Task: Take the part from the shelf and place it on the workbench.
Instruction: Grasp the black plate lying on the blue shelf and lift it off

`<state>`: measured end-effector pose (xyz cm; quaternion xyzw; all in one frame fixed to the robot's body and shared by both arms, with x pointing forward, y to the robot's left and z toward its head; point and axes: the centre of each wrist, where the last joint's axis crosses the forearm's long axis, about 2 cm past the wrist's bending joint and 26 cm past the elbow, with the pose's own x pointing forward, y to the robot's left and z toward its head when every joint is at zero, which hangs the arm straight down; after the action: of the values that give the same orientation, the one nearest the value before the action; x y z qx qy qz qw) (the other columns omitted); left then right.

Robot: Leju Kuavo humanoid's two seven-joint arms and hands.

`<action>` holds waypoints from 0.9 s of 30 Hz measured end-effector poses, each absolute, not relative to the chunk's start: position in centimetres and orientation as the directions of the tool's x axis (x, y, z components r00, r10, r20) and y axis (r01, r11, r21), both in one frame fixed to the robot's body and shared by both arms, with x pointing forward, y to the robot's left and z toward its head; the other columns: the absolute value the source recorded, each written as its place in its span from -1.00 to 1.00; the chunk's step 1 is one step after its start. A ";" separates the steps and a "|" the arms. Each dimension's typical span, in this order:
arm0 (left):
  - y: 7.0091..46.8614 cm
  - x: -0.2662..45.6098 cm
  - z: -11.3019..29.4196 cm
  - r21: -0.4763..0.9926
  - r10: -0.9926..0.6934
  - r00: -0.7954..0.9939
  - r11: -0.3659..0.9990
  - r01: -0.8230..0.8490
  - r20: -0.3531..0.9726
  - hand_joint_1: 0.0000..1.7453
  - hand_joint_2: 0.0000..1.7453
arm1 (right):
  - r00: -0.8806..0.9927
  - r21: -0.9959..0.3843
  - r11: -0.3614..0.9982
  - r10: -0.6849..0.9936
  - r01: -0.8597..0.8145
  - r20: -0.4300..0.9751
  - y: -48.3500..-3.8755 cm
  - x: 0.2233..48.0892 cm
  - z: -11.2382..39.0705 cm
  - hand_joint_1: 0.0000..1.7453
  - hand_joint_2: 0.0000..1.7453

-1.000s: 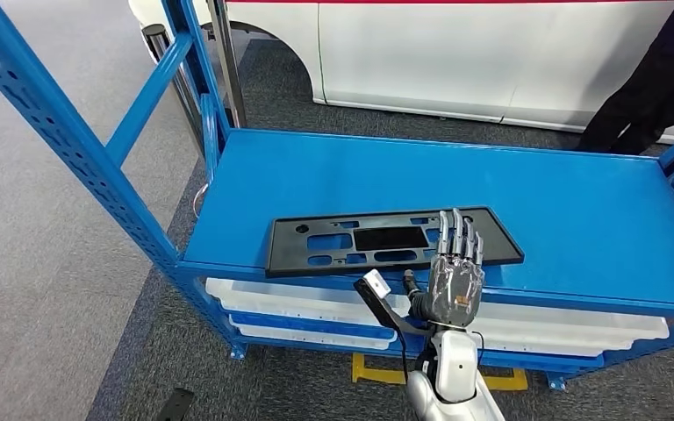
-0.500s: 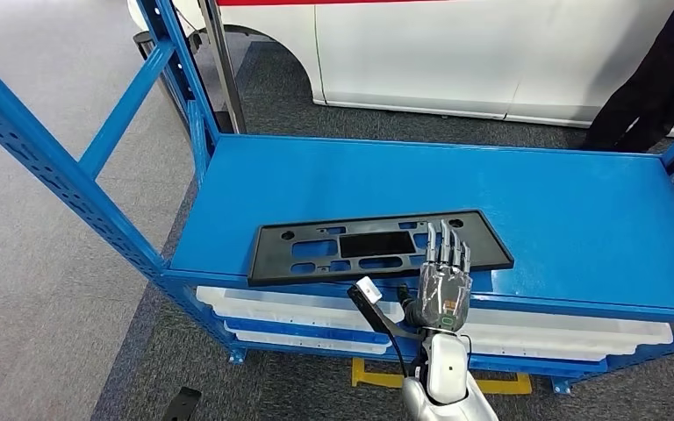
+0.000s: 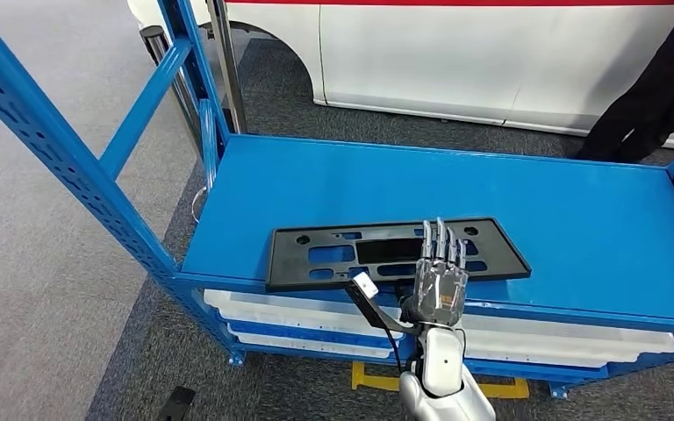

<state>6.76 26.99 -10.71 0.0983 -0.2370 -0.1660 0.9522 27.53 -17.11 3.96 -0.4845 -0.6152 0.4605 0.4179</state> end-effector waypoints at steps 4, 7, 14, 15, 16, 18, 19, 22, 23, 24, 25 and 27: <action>27.0 6.8 -10.7 0.266 -0.367 0.831 0.924 0.274 0.419 -1.00 -1.00 | -0.179 -0.977 0.093 0.982 0.194 0.058 -17.4 27.5 3.5 -1.00 1.00; 26.9 6.9 -10.7 0.265 -0.366 0.830 0.925 0.273 0.420 -1.00 -1.00 | -0.179 -0.977 0.088 0.982 0.193 0.053 -17.5 27.7 3.5 -1.00 1.00; 26.9 7.0 -10.7 0.268 -0.372 0.823 0.923 0.277 0.430 -1.00 -1.00 | -0.183 -0.977 0.085 0.982 0.197 0.049 -17.5 28.0 3.7 0.93 1.00; 26.9 7.0 -10.7 0.268 -0.374 0.822 0.922 0.279 0.430 -1.00 -1.00 | -0.185 -0.977 0.084 0.982 0.194 0.048 -17.5 28.0 3.6 0.94 1.00; 26.8 7.0 -10.7 0.268 -0.376 0.821 0.921 0.281 0.429 -1.00 -1.00 | -0.187 -0.978 0.082 0.981 0.190 0.046 -17.5 27.9 3.5 0.94 1.00; 26.9 6.9 -10.7 0.269 -0.378 0.821 0.920 0.284 0.427 -1.00 -1.00 | -0.192 -0.981 0.079 0.980 0.179 0.044 -17.5 27.7 3.3 0.93 1.00; 26.9 6.9 -10.7 0.269 -0.379 0.821 0.920 0.285 0.427 -1.00 -1.00 | -0.193 -0.982 0.077 0.980 0.175 0.043 -17.6 27.7 3.2 0.94 1.00; 26.9 7.0 -10.7 0.270 -0.380 0.819 0.920 0.286 0.430 -1.00 -1.00 | -0.196 -0.982 0.074 0.980 0.171 0.040 -17.6 27.8 3.1 0.94 1.00; 26.9 7.0 -10.7 0.270 -0.381 0.818 0.919 0.286 0.431 -1.00 -1.00 | -0.196 -0.983 0.073 0.980 0.170 0.039 -17.6 27.8 3.1 0.93 1.00; 26.9 7.0 -10.7 0.271 -0.382 0.817 0.919 0.287 0.431 -1.00 -1.00 | -0.196 -0.983 0.072 0.980 0.168 0.038 -17.7 27.8 3.1 0.94 1.00; 26.9 7.0 -10.7 0.271 -0.383 0.817 0.919 0.288 0.431 -1.00 -1.00 | -0.196 -0.984 0.070 0.980 0.166 0.037 -17.7 27.8 3.0 0.94 1.00; 26.9 7.0 -10.7 0.270 -0.384 0.817 0.918 0.289 0.430 -1.00 -1.00 | -0.200 -0.984 0.068 0.979 0.164 0.034 -17.7 27.9 3.0 0.95 1.00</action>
<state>6.96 26.90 -10.67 0.0968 -0.2450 -0.1773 0.9482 27.90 -17.73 2.99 -0.4763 -0.6004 0.4892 0.4164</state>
